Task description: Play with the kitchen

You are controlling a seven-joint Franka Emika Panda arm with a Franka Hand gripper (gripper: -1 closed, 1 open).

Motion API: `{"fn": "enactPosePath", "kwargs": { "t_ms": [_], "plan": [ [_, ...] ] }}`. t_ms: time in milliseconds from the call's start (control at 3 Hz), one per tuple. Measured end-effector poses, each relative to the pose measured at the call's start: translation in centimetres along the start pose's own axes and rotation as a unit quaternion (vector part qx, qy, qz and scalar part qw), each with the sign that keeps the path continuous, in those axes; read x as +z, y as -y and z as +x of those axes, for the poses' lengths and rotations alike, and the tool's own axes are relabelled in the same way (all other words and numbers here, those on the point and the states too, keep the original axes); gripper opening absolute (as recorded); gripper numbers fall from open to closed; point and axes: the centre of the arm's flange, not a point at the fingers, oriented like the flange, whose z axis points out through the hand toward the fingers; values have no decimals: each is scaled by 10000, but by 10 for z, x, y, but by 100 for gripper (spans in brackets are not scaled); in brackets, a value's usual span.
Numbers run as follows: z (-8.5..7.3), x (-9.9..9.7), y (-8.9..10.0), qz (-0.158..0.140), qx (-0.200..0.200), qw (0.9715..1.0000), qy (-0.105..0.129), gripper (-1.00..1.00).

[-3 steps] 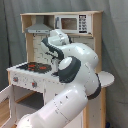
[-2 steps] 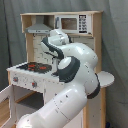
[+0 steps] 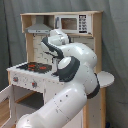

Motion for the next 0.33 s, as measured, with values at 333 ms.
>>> {"fn": "enactPosePath", "kwargs": {
  "t_ms": [333],
  "plan": [
    [18,-35,42,-15,-146,9994,-310,100]
  ]
}}
